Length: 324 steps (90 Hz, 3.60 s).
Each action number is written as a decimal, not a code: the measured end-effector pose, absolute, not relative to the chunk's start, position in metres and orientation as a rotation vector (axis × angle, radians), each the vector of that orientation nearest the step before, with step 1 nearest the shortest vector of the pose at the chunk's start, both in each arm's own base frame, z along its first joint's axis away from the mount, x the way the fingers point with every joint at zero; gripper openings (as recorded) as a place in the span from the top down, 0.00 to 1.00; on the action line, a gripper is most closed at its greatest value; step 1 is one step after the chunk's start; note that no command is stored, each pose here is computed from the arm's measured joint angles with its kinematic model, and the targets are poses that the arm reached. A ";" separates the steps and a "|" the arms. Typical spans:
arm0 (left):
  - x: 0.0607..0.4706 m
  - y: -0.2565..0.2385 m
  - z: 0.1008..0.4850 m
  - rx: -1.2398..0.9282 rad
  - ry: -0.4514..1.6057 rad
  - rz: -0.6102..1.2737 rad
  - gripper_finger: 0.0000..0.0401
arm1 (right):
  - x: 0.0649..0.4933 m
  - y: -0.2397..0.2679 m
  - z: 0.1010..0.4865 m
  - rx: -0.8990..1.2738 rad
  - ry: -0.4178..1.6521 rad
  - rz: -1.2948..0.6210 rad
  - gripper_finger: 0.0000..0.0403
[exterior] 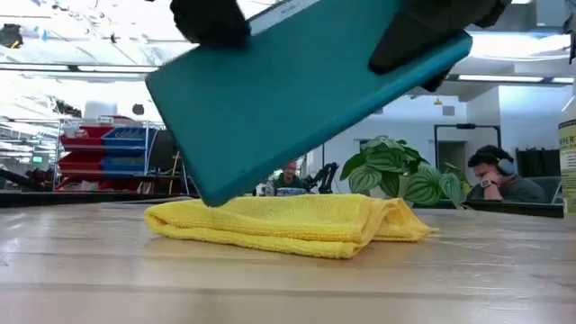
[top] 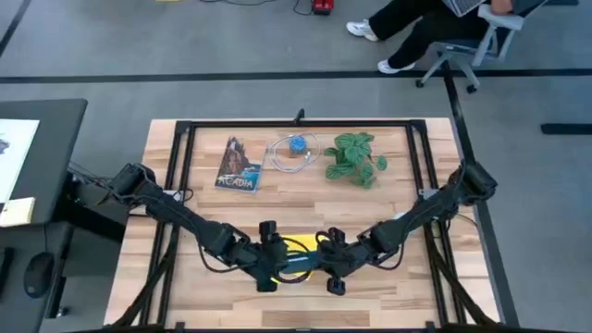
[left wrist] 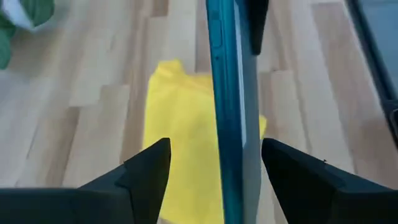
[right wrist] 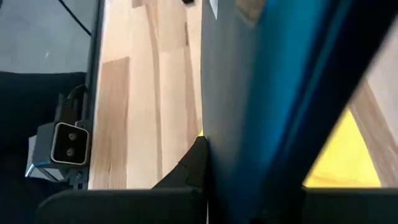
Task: Clean tablet
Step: Spray the back of the tablet using the cleaning bottle
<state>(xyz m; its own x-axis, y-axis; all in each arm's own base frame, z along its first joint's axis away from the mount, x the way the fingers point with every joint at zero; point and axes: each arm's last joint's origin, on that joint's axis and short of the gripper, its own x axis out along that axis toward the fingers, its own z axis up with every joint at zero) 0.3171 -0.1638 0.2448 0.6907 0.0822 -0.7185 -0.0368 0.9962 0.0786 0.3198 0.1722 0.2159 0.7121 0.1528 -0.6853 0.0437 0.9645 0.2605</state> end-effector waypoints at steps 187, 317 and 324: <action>0.289 -0.203 0.204 -0.025 0.478 0.398 0.99 | 0.197 0.240 0.322 0.503 1.198 -0.520 0.39; 0.304 -0.196 0.210 -0.074 0.455 0.343 0.97 | 0.232 0.136 0.404 0.294 0.792 -0.634 0.27; 0.304 -0.196 0.210 -0.078 0.455 0.343 0.97 | 0.225 0.109 0.417 0.338 0.765 -0.667 0.27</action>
<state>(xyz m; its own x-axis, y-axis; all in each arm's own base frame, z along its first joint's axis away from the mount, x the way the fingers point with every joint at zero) 0.3037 -0.1960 0.2097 0.8420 0.3076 -0.4431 -0.3421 0.9396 0.0020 0.2246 0.1094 0.4174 0.5323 -0.4290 -0.7298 0.6641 0.7462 0.0458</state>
